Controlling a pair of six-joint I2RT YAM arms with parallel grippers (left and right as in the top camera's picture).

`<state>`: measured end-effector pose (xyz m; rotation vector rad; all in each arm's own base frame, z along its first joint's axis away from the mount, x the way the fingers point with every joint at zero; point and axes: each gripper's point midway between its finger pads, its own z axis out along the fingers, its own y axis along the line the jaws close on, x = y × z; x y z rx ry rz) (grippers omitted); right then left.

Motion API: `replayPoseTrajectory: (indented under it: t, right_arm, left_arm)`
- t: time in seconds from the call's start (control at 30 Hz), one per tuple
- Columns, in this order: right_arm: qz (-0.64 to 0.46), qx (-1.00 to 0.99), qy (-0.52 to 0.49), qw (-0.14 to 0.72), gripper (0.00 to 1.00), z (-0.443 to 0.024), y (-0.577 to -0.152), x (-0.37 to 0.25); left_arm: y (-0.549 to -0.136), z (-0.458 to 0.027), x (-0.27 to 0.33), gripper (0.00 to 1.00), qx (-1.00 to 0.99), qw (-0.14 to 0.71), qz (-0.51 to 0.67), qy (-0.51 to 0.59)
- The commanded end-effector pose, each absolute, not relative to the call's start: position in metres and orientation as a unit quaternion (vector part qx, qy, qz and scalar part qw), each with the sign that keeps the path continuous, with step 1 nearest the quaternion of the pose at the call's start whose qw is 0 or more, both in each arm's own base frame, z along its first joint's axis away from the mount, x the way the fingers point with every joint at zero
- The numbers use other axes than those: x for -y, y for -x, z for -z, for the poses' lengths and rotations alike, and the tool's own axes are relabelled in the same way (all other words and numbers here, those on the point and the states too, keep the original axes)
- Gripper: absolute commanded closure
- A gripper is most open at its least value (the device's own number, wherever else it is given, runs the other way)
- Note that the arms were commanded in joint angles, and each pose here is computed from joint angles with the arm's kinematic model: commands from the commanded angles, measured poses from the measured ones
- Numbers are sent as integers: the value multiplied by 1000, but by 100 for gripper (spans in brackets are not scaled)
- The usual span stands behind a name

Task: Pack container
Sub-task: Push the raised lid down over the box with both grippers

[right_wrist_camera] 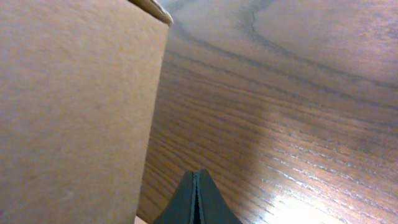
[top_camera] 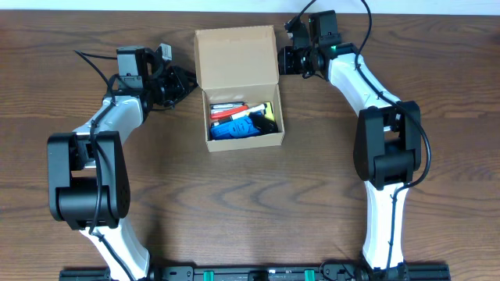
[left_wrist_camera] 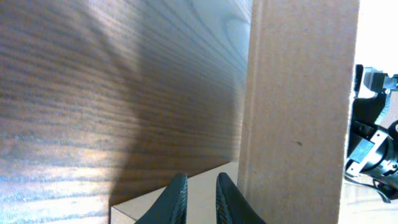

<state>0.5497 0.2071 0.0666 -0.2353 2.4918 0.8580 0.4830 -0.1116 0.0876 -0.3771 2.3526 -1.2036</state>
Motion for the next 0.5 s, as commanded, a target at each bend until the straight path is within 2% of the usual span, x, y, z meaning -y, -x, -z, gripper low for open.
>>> replayPoseTrajectory:
  t: [0.0,0.47]
  right_arm:
    - [-328,-899,116,265,99,-90,-547,-217]
    - [-367,-868,191,275,99,-102,-537,-233]
  left_arm:
    - [-492,-98,117,82,-853,252,443,116]
    - [-497,-114,118,83,-837,271,466,92]
